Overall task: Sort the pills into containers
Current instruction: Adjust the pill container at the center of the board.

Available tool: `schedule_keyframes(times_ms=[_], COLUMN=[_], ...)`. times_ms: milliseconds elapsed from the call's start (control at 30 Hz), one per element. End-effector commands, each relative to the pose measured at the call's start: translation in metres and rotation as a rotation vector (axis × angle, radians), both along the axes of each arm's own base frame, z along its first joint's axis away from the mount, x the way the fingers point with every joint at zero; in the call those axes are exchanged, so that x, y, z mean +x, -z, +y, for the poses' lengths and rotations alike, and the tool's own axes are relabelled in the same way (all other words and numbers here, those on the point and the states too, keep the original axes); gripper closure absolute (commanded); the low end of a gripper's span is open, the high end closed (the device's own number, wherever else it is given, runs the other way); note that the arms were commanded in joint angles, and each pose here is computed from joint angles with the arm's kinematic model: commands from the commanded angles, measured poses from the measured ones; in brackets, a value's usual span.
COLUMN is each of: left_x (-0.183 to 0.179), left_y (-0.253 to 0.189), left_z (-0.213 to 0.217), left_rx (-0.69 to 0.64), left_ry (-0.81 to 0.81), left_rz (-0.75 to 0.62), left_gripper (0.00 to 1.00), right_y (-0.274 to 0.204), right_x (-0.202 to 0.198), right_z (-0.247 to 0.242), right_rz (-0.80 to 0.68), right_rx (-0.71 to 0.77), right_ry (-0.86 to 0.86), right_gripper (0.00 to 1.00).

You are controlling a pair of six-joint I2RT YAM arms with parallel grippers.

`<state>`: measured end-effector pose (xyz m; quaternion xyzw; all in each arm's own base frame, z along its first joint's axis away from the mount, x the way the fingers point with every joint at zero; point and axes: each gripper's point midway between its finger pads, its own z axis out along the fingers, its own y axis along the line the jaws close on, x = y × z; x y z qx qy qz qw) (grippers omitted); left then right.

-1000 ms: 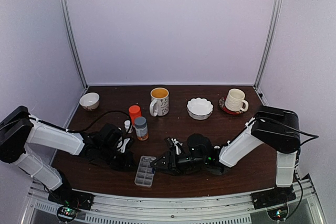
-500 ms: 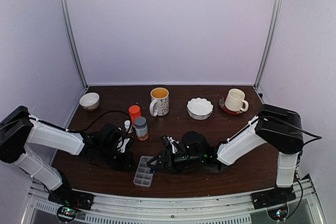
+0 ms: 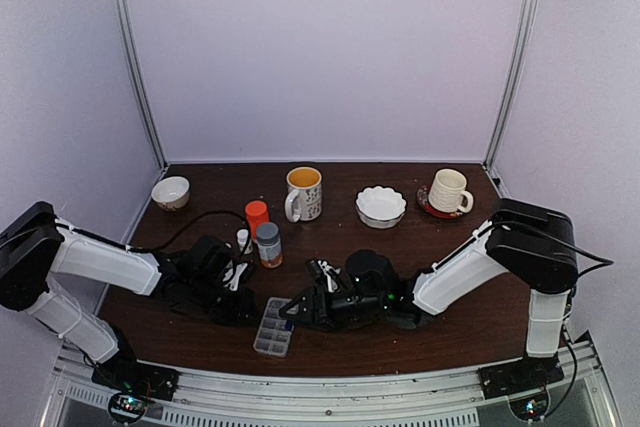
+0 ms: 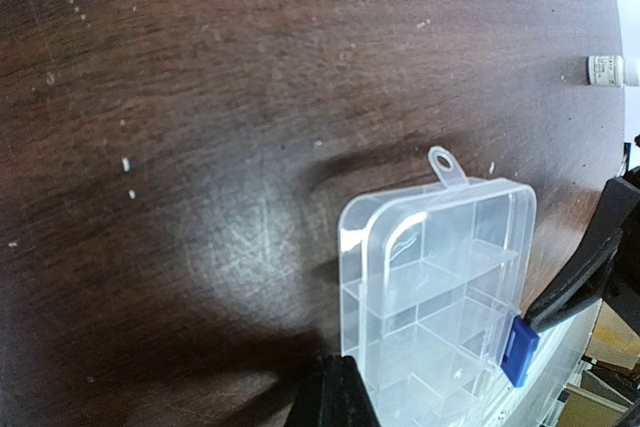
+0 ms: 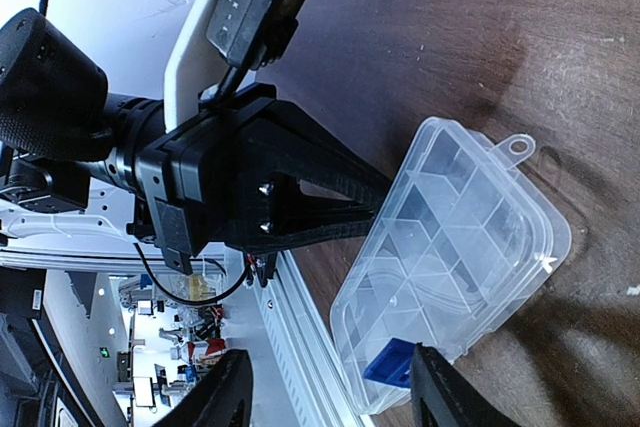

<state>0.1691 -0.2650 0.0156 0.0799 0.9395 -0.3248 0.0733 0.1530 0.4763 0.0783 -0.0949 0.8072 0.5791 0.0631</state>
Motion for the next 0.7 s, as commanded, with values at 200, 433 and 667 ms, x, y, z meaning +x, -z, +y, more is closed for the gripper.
schedule_keyframes(times_ms=[200, 433, 667], left_x=[0.003, 0.015, 0.028], left_y=[0.006, 0.004, -0.02], left_z=[-0.015, -0.016, 0.016], left_rx=[-0.021, 0.031, 0.191], left_ry=[0.005, -0.015, -0.059], left_rz=[0.012, -0.02, -0.142], left_gripper=[1.0, 1.0, 0.91], right_y=[-0.026, -0.026, -0.013], right_x=[-0.001, 0.006, 0.019], right_z=[0.012, -0.002, -0.032], right_rz=[-0.042, -0.071, -0.102], right_rx=[0.044, 0.007, -0.086], right_ry=[-0.018, 0.024, 0.092], right_gripper=[0.44, 0.45, 0.45])
